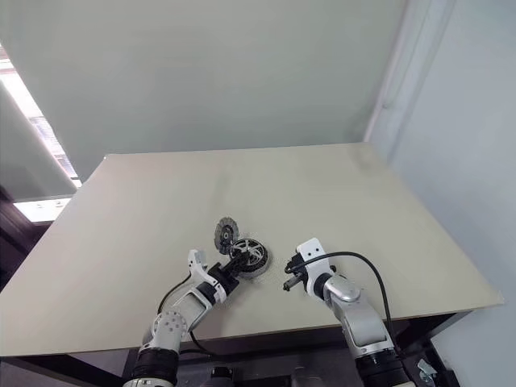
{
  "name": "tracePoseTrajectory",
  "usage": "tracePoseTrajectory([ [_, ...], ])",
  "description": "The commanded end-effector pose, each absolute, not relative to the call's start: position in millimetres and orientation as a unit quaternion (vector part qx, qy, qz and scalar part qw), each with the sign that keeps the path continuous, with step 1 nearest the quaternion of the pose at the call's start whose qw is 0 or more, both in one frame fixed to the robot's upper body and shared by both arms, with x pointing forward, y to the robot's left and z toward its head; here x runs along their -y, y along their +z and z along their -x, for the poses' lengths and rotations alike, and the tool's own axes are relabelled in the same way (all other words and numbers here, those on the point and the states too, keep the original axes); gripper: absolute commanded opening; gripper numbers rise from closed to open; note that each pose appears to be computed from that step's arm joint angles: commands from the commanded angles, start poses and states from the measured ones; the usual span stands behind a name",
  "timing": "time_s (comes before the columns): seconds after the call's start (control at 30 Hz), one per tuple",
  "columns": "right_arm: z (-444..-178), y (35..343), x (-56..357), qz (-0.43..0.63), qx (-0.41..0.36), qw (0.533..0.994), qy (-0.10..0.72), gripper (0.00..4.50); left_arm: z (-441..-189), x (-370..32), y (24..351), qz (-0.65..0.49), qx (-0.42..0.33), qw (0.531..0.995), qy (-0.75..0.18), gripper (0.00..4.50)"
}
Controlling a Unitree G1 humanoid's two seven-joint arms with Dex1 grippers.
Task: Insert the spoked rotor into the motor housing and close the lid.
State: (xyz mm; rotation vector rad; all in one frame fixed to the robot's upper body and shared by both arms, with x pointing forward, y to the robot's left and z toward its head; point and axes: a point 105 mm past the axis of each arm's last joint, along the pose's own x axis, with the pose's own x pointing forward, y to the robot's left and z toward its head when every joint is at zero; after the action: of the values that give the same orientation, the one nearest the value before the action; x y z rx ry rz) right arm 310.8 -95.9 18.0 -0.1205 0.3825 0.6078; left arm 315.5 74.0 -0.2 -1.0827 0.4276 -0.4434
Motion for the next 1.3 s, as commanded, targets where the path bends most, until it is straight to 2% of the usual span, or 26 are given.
tracePoseTrajectory([
  [0.03, -317, 35, 95, 0.053, -0.154, 0.941, 0.298, 0.0, -319, -53, 14, 0.527, -0.19, 0.795, -0.235, 1.19],
  [0.5, -317, 36, 95, 0.053, -0.153, 0.941, 0.297, 0.0, -325, -54, 11, 0.522, -0.194, 0.802, -0.218, 1.19],
  [0.83, -316, 34, 95, 0.051, -0.153, 0.942, 0.295, 0.0, -323, -64, 27, 0.508, -0.172, 0.819, -0.202, 4.38],
  [1.17, -316, 32, 96, 0.047, -0.155, 0.942, 0.293, 0.0, -303, -84, 84, 0.415, -0.12, 0.874, -0.223, 4.45],
  [1.3, -317, 32, 94, 0.046, -0.155, 0.941, 0.297, 0.0, -293, -91, 90, 0.343, -0.119, 0.896, -0.255, 4.45],
])
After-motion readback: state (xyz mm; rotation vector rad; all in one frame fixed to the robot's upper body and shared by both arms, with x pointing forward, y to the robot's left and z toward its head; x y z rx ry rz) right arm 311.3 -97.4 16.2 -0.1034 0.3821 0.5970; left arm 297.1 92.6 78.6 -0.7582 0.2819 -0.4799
